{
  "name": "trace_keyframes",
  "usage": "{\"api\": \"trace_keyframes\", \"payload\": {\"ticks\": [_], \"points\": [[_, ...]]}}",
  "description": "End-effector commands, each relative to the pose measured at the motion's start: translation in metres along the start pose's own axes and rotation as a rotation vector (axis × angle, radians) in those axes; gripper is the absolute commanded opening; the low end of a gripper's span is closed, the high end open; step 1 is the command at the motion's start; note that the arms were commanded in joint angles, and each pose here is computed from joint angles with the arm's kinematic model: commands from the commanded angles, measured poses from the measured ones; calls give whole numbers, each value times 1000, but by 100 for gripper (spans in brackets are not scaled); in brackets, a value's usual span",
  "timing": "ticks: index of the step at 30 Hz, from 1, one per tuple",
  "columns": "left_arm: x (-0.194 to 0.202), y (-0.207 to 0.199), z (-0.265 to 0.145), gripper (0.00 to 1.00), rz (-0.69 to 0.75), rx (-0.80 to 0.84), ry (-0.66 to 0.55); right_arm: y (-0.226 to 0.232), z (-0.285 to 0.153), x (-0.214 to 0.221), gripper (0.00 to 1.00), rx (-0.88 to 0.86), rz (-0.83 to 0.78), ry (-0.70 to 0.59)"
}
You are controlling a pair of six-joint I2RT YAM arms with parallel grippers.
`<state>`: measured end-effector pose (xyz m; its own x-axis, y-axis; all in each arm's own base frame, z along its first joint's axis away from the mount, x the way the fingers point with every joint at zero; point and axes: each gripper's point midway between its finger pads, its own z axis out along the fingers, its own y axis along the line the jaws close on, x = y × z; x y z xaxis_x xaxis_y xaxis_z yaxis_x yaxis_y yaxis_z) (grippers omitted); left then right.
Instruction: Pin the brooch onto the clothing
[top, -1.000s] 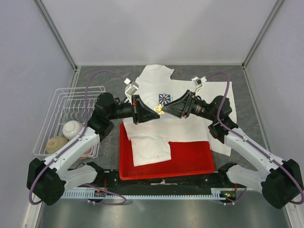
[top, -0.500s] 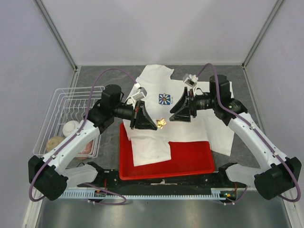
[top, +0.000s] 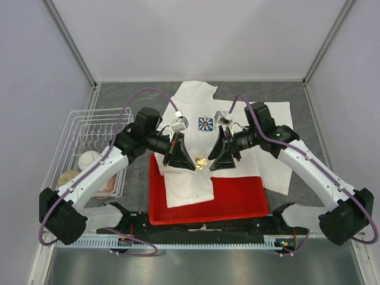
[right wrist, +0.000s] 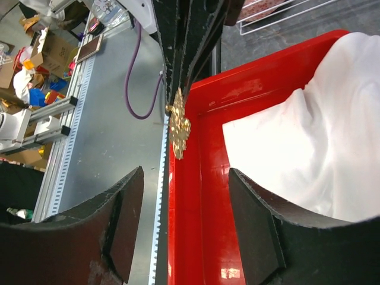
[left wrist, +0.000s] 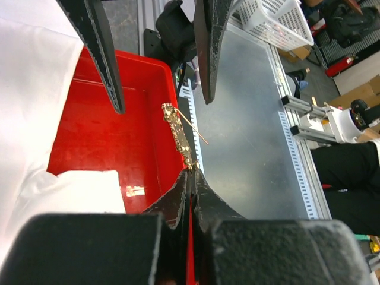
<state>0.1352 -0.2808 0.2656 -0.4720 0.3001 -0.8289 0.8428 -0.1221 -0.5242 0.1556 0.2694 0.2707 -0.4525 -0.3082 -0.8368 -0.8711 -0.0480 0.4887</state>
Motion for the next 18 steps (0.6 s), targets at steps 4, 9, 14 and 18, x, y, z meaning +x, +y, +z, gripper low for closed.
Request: {"api": "trace_keyframes", "payload": {"ticks": [4, 9, 14, 18], "points": [[-1, -19, 9, 2, 88, 87, 49, 3, 15, -9, 65, -32, -68, 9], [2, -16, 10, 2, 69, 78, 66, 9, 23, -11, 51, -59, -79, 14], [1, -14, 10, 2, 63, 70, 72, 13, 27, -8, 7, -59, -67, 22], [-9, -13, 5, 15, 58, 30, 31, 6, 30, -23, 0, -13, -36, -52]]}}
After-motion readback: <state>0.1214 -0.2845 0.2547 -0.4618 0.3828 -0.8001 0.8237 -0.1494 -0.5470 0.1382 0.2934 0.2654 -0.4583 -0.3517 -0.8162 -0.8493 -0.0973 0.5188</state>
